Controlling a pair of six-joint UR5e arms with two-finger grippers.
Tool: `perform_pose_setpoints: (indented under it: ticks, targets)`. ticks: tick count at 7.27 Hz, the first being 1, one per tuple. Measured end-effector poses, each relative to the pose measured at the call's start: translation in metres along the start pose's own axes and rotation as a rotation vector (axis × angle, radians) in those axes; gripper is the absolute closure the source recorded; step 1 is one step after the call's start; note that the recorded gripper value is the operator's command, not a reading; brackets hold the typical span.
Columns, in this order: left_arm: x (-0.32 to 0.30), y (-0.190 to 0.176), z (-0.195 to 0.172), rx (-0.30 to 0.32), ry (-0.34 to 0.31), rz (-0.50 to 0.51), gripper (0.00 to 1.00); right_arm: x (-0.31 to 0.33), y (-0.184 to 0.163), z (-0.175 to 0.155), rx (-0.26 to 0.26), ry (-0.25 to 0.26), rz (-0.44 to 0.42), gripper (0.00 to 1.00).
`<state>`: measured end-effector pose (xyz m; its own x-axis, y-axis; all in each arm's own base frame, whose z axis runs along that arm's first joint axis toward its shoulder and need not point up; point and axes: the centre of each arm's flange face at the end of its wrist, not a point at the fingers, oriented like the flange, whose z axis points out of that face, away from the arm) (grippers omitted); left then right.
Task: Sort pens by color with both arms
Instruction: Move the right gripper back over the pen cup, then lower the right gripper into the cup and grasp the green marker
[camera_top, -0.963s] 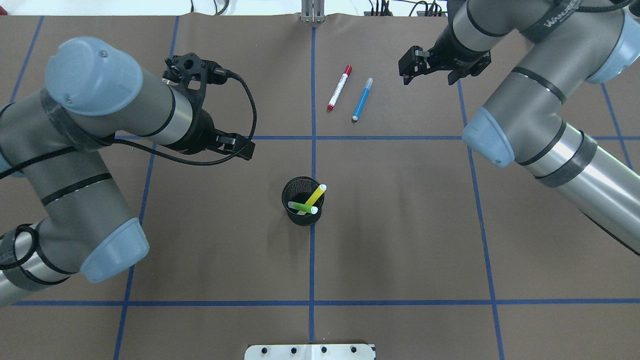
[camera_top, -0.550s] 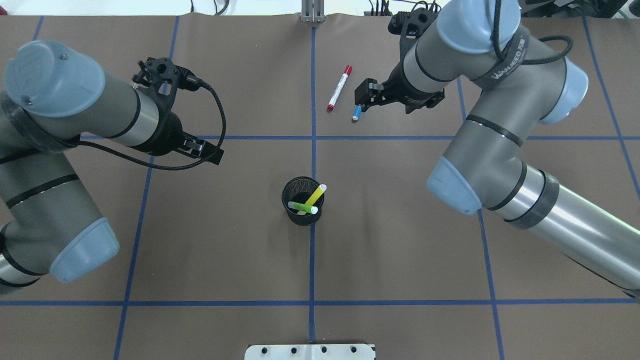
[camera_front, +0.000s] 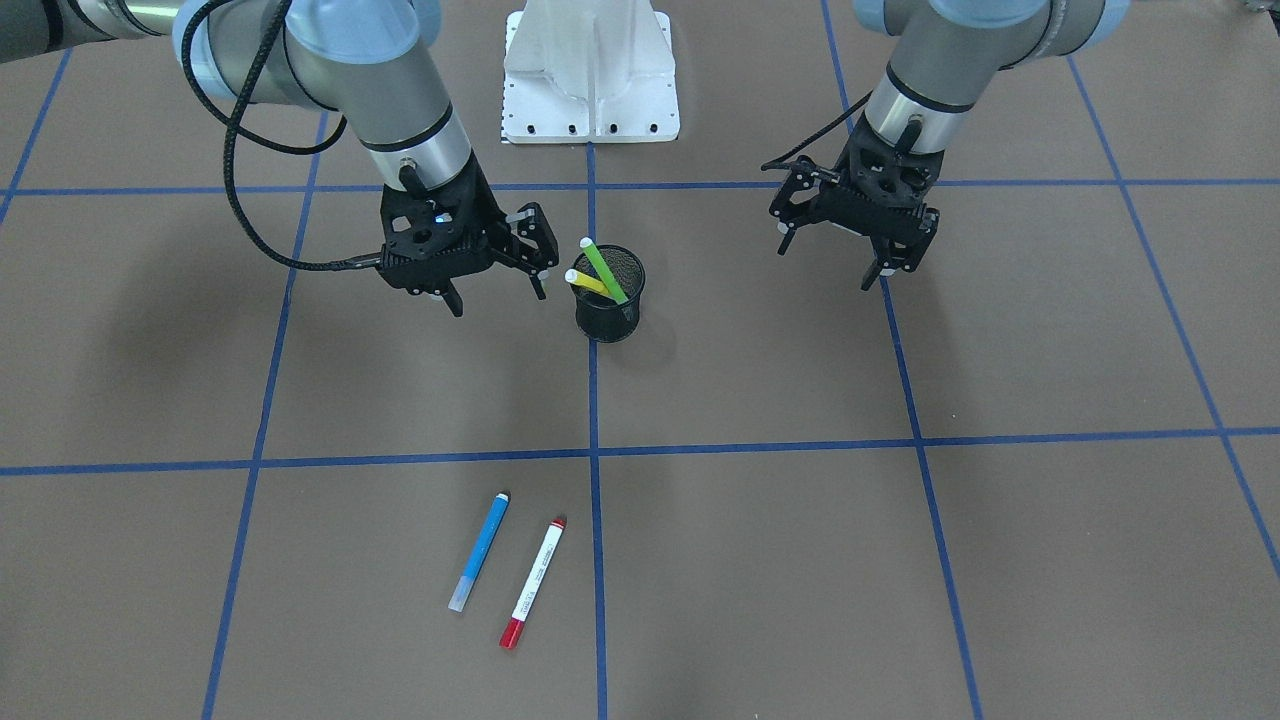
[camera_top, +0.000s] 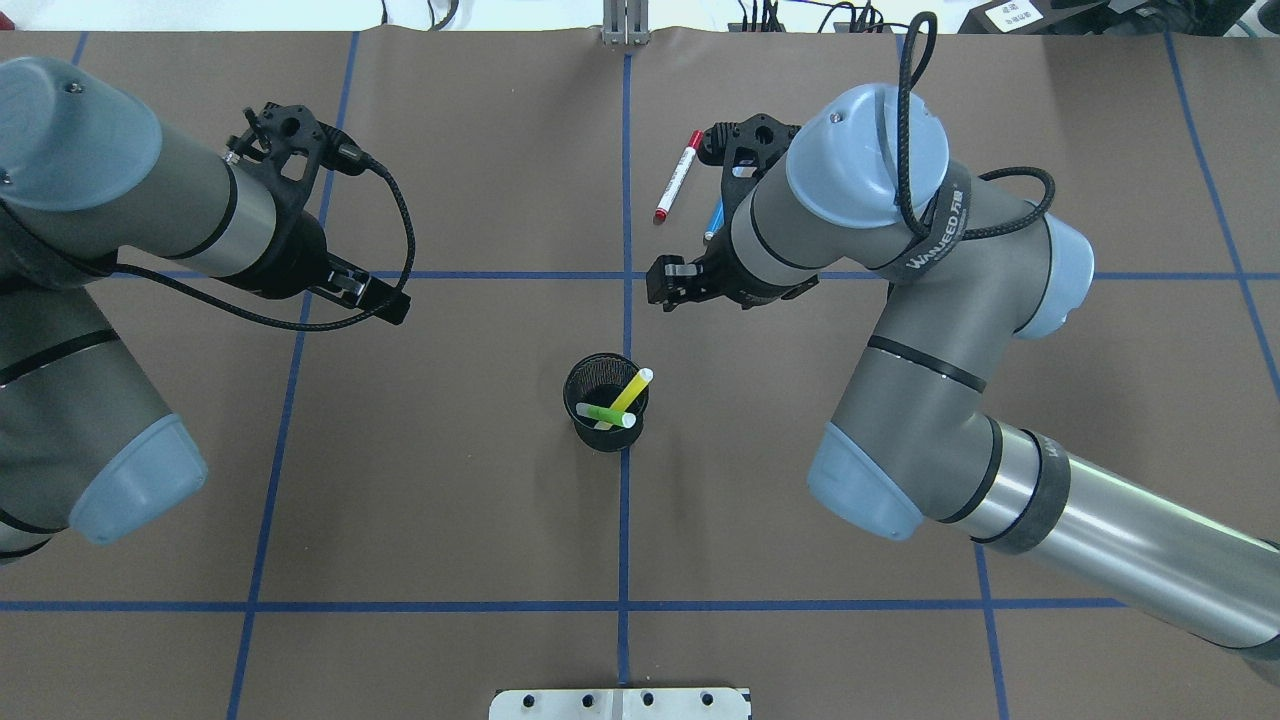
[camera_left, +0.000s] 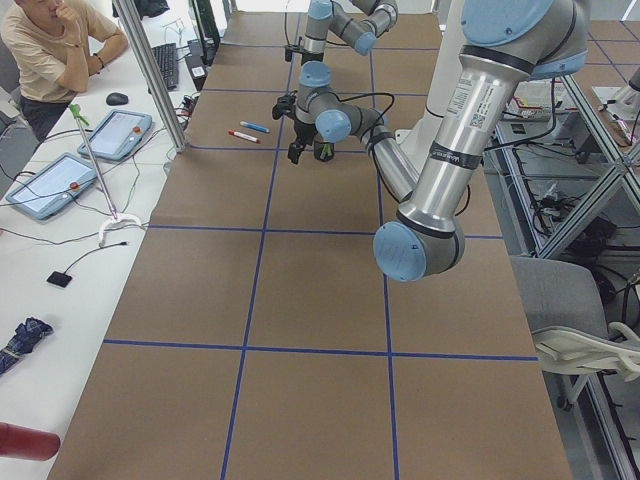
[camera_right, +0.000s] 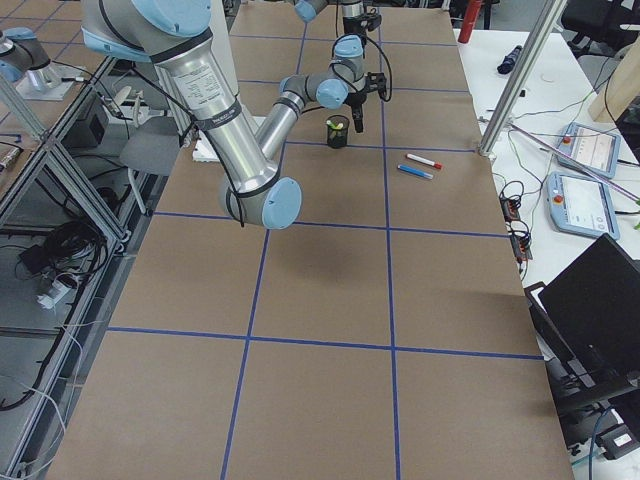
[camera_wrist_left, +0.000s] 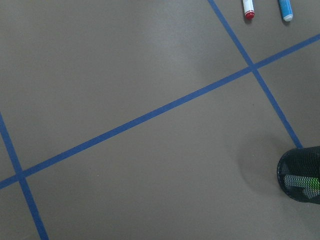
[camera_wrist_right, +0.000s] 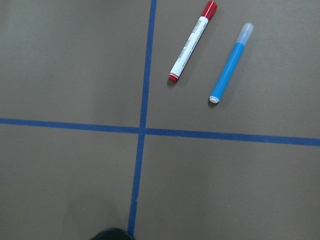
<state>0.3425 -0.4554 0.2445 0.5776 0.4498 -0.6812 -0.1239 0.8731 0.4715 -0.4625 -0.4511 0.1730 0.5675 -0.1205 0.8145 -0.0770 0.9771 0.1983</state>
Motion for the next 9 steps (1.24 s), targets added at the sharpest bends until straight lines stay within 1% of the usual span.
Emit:
perform_pose_setpoints:
  ticks: [1,3,4,6,7,9]
  targets:
    - [0.0,0.0,0.0,0.001,0.001,0.001,0.01,-0.008,0.011,0.005,-0.009,-0.023,-0.023,0.33]
    - [0.0,0.0,-0.001,0.003,0.002,-0.001,0.01,-0.019,0.033,0.017,0.003,-0.129,-0.079,0.39]
    - [0.0,0.0,-0.001,0.003,0.003,-0.003,0.01,-0.02,0.04,0.021,0.01,-0.169,-0.094,0.39]
    - [0.0,0.0,-0.001,0.004,0.004,-0.007,0.01,-0.022,0.046,0.028,0.008,-0.189,-0.087,0.4]
    - [0.001,-0.001,-0.001,0.005,0.006,-0.008,0.01,-0.024,0.048,0.028,0.003,-0.192,-0.05,0.41]
    - [0.002,-0.002,-0.002,0.007,0.007,-0.009,0.01,-0.031,0.058,0.033,-0.005,-0.187,0.072,0.39]
